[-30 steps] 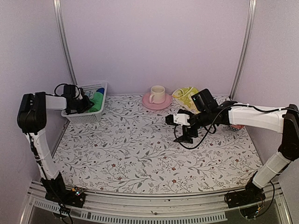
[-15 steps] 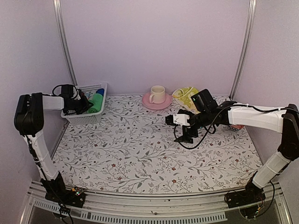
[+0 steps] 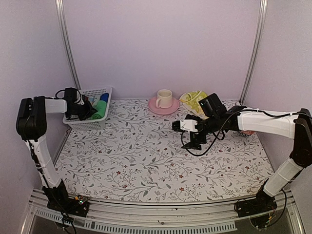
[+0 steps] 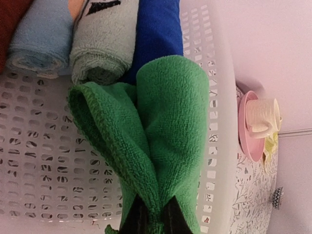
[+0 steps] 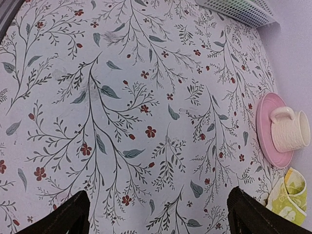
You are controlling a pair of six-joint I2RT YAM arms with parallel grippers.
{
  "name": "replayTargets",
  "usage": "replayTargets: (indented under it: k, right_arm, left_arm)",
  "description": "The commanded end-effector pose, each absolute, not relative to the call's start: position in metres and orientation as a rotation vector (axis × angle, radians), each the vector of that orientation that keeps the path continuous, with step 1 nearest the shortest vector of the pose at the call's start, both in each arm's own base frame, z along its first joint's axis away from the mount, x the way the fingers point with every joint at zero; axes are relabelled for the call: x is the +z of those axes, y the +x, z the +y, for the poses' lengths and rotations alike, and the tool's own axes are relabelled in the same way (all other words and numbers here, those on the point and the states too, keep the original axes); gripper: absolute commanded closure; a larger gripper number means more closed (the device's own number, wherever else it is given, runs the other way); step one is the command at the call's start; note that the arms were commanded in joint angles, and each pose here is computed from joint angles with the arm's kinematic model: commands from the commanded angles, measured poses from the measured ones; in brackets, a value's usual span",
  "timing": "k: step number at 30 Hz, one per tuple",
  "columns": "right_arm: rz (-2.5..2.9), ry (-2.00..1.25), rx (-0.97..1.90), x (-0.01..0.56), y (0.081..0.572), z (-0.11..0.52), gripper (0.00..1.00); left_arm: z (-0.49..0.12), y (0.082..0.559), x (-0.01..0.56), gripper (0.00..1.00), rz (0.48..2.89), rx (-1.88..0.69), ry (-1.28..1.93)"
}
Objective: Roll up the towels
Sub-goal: Place the towel in the storage box, then adjust the towel in the storage box.
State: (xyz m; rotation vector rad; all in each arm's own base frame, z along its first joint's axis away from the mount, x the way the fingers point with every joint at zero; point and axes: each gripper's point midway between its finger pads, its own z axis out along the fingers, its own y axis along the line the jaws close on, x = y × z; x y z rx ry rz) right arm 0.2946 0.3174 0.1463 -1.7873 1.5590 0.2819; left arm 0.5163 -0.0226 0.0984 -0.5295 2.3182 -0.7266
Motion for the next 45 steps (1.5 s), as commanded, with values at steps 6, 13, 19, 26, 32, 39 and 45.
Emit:
replayTargets:
  k: [6,13,19,26,32,39,45]
  right_arm:
    - [1.532,-1.789,0.271,0.149,0.296,0.322,0.01]
    - [1.532,-1.806,0.247,0.143,0.295,0.323,0.01]
    - [1.527,-1.811,0.244,0.142,0.294,0.325,0.01]
    - [1.525,-1.814,0.239,0.142,0.293,0.326,0.01]
    - [1.524,-1.815,0.236,0.141,0.293,0.326,0.01]
    - [1.529,-1.818,0.236,0.139,0.293,0.327,0.01]
    - [1.534,-1.824,0.231,0.135,0.293,0.327,0.01]
  left_arm:
    - [-0.028,0.513,0.034,1.0,2.418,-0.891,-0.588]
    - [-0.032,0.504,0.023,1.0,2.41,-0.949,-0.635]
    - [-0.031,0.5,0.035,0.69,2.394,-0.941,-0.625]
    - [-0.019,0.497,0.058,0.52,2.353,-0.869,-0.653]
    - [-0.006,0.499,0.087,0.43,2.289,-0.786,-0.65]
    - [0.0,0.506,0.102,0.41,2.275,-0.73,-0.602]
    - [-0.007,0.514,0.114,0.4,2.285,-0.652,-0.516]
